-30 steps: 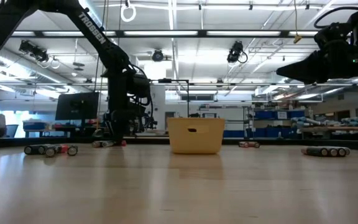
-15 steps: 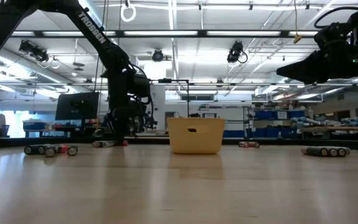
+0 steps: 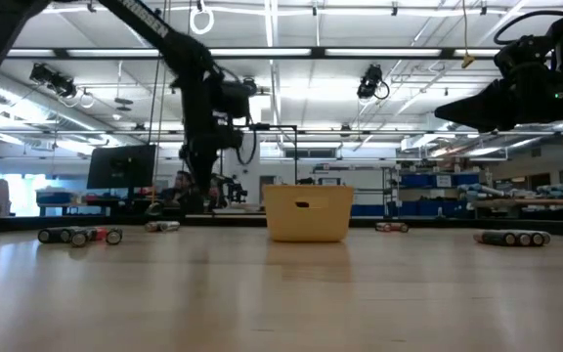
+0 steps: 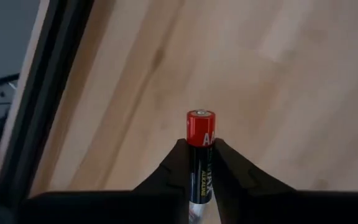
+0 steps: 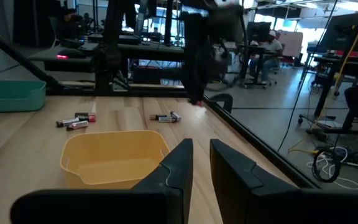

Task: Sort batteries
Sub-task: Put the red battery into the blue bin

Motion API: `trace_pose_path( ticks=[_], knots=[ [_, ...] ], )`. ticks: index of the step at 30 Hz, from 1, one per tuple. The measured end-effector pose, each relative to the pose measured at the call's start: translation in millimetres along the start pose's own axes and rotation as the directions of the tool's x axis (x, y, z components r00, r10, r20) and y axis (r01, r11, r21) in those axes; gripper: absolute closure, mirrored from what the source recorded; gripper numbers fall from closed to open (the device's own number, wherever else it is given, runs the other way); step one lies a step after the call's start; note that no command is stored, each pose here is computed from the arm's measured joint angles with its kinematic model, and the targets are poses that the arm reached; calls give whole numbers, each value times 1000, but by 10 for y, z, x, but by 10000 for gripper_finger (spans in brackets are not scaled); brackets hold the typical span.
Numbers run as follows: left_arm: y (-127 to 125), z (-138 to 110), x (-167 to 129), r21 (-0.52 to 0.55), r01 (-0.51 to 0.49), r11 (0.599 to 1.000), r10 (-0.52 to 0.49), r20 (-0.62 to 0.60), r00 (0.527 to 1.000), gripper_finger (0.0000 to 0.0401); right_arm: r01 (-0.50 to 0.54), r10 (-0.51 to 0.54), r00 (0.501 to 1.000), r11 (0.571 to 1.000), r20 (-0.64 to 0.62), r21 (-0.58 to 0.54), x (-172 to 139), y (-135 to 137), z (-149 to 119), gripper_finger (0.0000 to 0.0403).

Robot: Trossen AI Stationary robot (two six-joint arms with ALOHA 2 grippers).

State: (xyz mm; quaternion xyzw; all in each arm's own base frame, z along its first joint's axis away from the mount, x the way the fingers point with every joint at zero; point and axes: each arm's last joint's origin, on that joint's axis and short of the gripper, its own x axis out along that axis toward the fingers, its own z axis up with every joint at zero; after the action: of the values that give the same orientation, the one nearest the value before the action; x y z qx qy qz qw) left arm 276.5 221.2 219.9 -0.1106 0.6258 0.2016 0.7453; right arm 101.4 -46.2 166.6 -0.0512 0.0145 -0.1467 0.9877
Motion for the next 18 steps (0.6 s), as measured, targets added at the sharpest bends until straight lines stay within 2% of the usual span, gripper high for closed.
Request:
trace_pose_path(
  ticks=[4,8,13,18],
  knots=[
    [-321,-45,-394,43,-4,999,3,32,999,355,0,0,1000,1000,0,0,0,0,1,336],
    [-716,-215,-783,64,0,998,-4,63,998,355,0,0,1000,1000,0,0,0,0,0,336],
    [-1251,-553,-1231,85,24,996,-33,104,994,355,0,0,1000,1000,0,0,0,0,0,336],
    [-1768,-935,-1492,64,46,997,-53,105,993,355,0,0,1000,1000,0,0,0,-1,1,336]
  ],
)
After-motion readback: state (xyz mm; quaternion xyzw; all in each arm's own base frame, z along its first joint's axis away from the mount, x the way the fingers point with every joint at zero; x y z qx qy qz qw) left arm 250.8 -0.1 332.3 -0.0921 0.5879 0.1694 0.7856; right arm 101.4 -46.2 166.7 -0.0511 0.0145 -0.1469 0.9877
